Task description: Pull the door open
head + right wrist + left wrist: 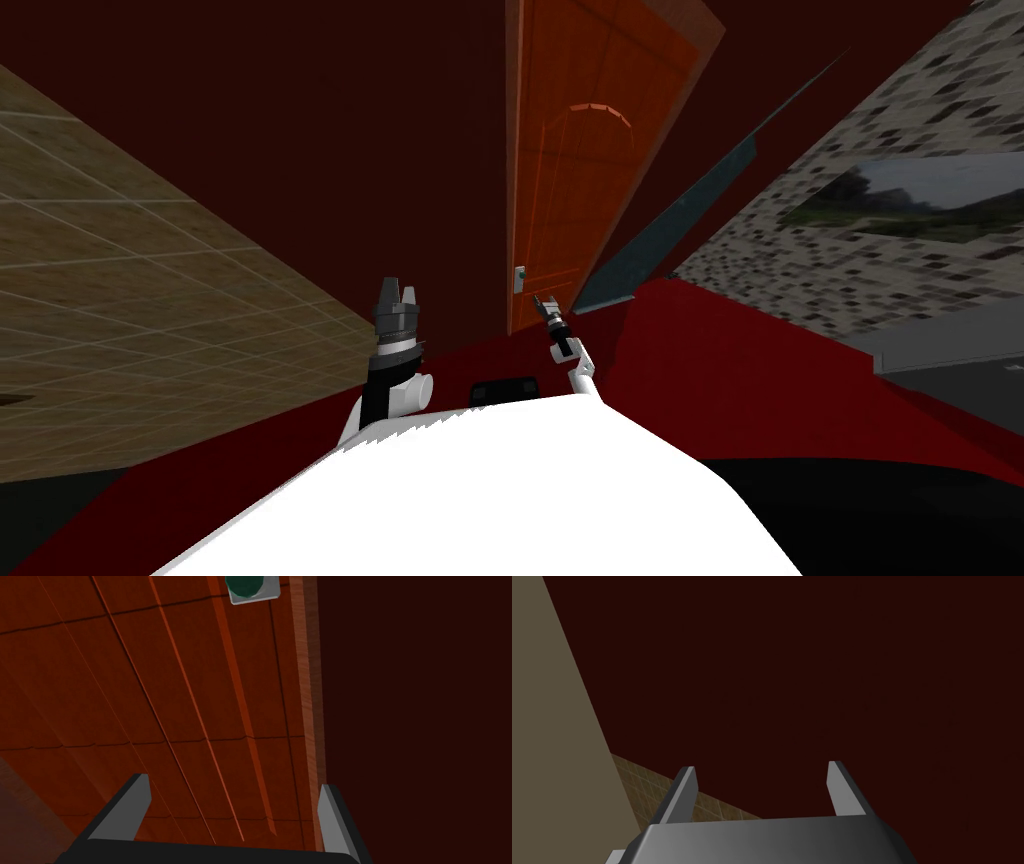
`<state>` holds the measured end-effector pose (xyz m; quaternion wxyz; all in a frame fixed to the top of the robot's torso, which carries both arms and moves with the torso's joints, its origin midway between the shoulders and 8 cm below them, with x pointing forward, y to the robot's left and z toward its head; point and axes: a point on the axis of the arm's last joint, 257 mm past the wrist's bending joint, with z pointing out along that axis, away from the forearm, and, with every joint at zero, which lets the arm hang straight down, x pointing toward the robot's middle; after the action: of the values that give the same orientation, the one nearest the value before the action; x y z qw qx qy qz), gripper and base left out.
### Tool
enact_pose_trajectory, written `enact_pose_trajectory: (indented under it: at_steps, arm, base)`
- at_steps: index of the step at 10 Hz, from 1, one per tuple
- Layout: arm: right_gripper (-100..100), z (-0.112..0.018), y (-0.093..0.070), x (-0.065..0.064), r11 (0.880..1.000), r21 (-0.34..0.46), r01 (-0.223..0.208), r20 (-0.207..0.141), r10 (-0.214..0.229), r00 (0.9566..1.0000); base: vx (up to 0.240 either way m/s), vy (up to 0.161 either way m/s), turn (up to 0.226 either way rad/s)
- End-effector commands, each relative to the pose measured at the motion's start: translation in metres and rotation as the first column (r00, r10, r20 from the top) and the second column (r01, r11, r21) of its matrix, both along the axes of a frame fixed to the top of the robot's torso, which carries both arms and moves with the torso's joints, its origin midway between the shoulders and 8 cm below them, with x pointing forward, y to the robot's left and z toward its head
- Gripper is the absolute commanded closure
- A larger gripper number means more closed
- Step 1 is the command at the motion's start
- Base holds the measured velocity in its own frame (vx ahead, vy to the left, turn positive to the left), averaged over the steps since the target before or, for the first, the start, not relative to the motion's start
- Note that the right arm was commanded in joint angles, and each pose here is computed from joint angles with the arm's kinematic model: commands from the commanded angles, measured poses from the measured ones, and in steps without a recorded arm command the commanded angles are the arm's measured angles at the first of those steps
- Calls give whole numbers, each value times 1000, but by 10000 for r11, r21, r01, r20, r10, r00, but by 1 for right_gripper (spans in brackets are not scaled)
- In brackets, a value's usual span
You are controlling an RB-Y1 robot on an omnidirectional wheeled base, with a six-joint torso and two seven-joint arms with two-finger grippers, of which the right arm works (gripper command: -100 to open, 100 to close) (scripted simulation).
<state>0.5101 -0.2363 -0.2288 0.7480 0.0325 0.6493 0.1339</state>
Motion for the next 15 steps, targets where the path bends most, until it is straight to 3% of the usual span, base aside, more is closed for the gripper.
enact_pose_trajectory:
  at_steps: [1, 4, 11, 12, 13, 15]
  arm:
    - [-100, -9, 5, 2, 9991, -414, -11, -175, 4, 9998]
    - [-100, -30, 16, 11, 9926, -1208, -116, -548, 50, 9985]
    - [-100, -65, 47, 22, 9705, -2358, -514, -1168, 242, 9929]
    - [-100, -62, 44, 21, 9729, -2264, -475, -1113, 227, 9935]
    - [-100, -66, 22, 20, 9709, -2368, -357, -1159, 83, 9932]
    - [-100, -69, 0, 19, 9705, -2400, -222, -1187, -66, 9929]
  base:
    - [105, -96, 108]
    - [134, -91, 93]
    - [96, -74, 73]
    - [37, -36, 18]
    - [61, 80, 112]
    - [67, 130, 72]
